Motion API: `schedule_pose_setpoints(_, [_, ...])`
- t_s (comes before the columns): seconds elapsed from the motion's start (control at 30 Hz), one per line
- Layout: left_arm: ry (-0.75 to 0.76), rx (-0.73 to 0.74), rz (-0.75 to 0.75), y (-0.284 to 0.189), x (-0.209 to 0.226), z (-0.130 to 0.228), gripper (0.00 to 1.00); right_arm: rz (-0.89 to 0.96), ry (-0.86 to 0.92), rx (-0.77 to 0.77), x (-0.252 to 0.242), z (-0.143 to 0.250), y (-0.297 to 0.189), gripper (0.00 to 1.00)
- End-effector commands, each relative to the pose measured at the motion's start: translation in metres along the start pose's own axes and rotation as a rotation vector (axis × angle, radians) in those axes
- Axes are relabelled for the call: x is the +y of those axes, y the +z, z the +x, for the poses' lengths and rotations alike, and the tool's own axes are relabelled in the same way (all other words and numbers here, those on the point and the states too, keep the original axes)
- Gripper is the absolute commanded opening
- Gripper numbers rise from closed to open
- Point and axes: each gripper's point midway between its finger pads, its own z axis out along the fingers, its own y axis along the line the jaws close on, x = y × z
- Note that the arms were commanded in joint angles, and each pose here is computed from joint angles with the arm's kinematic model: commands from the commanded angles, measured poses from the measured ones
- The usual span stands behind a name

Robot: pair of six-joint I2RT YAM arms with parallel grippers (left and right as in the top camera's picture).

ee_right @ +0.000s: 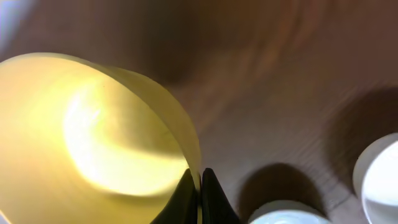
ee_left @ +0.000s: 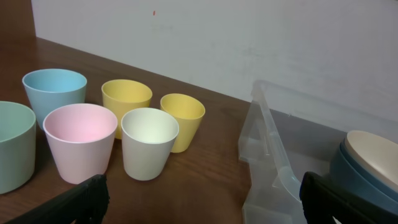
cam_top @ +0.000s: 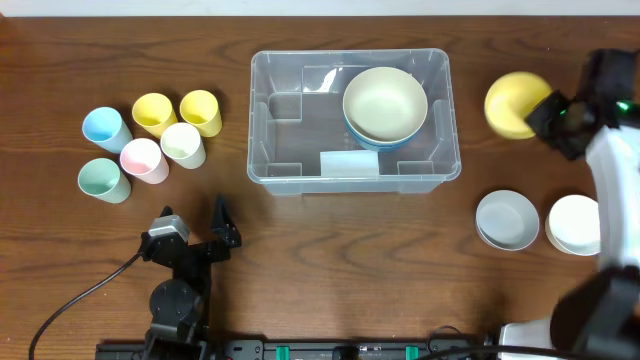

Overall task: Pack container
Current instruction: 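Grasp the yellow bowl rim with the right gripper and lift, then carry the yellow bowl into the bin's left side and release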

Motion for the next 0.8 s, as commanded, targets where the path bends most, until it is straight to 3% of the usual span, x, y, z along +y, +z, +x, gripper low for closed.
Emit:
schedule_pose_setpoints(0.0, [0.029,0.039,-0.030,0.001,0.008,0.016,0.98,-0.128,-0.068,-0.093,0.033,-0.004,-0.054,0.01])
schedule_pose_setpoints(0.17, [0.029,0.039,-0.030,0.001,0.008,0.016,0.98,-0.298,-0.183,-0.182,0.082,0.017,-0.112,0.01])
schedule_pose_setpoints(0.33, [0.029,0.039,-0.030,0.001,0.008,0.016,0.98,-0.450,-0.308,-0.199,0.137,0.051,-0.138,0.01])
schedule_pose_setpoints(0.53, [0.029,0.039,-0.030,0.001,0.008,0.016,0.98,-0.480,-0.445,-0.214,0.192,0.105,-0.133,0.01])
schedule_pose_setpoints(0.77, [0.029,0.039,-0.030,0.001,0.008,0.016,0.98,-0.482,-0.591,-0.217,0.252,0.177,-0.093,0.01])
